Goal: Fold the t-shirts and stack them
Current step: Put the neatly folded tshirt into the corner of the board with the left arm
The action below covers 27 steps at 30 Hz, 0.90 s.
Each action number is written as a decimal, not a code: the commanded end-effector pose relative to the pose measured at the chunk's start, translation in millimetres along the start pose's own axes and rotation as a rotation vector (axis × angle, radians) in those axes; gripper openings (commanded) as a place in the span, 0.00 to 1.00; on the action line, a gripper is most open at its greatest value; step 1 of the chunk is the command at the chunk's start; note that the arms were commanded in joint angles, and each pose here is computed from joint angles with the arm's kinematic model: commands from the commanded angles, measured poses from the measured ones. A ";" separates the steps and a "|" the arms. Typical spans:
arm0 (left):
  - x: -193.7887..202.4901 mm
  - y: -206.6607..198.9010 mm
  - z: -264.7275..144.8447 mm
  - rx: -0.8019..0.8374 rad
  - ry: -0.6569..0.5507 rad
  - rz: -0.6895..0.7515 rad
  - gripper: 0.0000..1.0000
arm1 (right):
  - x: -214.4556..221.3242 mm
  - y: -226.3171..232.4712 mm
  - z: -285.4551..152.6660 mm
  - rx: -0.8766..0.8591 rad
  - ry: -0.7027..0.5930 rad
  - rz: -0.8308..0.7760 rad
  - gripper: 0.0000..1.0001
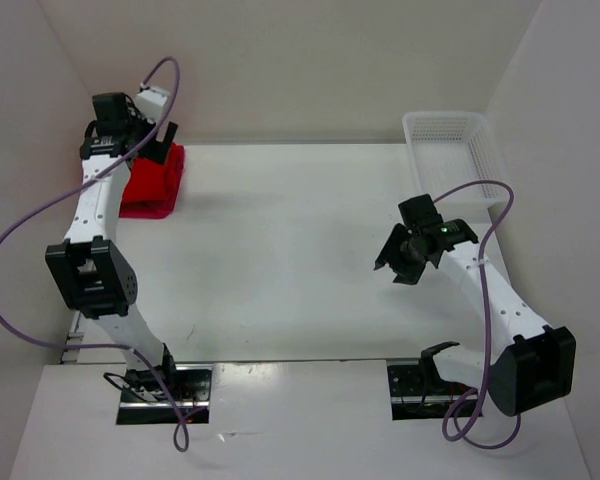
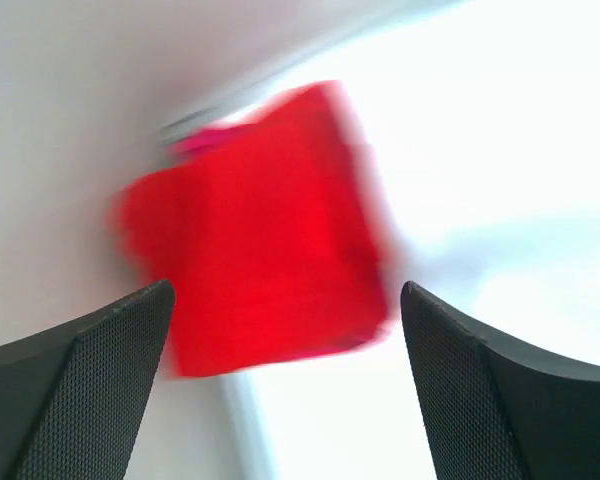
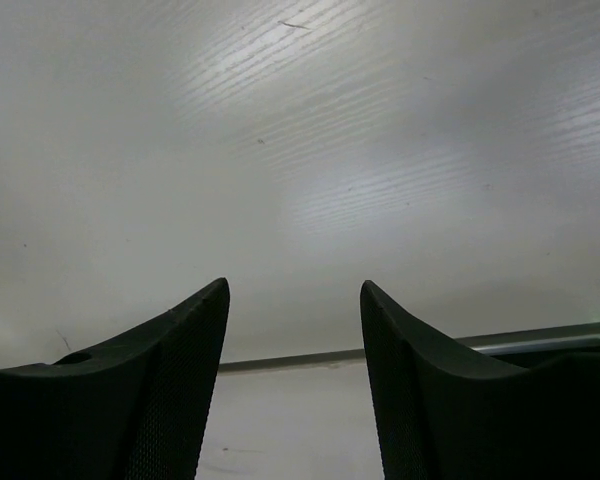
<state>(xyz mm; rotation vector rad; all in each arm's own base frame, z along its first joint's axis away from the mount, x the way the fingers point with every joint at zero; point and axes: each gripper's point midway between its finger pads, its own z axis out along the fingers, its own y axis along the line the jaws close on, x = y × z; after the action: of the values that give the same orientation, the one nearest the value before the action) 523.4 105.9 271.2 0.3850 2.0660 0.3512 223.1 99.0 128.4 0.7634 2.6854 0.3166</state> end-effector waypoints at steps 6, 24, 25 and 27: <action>24.8 -171.7 -84.0 0.621 0.017 0.010 1.00 | -25.9 13.0 -4.5 -0.033 -0.089 -0.058 0.65; 153.3 -308.7 -167.3 1.004 0.155 0.212 1.00 | -43.0 13.1 -4.2 -0.024 -0.156 -0.107 0.83; 161.3 -313.2 -172.2 1.018 0.168 0.217 1.00 | -43.7 13.5 -8.0 -0.034 -0.167 -0.116 0.84; 163.9 -320.0 -178.8 1.057 0.143 0.243 1.00 | -45.9 16.0 -10.4 -0.048 -0.181 -0.116 0.85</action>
<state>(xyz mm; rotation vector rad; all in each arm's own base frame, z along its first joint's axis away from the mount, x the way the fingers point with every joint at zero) 254.4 -125.4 105.6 1.1702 2.2939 -0.6044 250.5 88.6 138.5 0.6186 2.6254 0.2441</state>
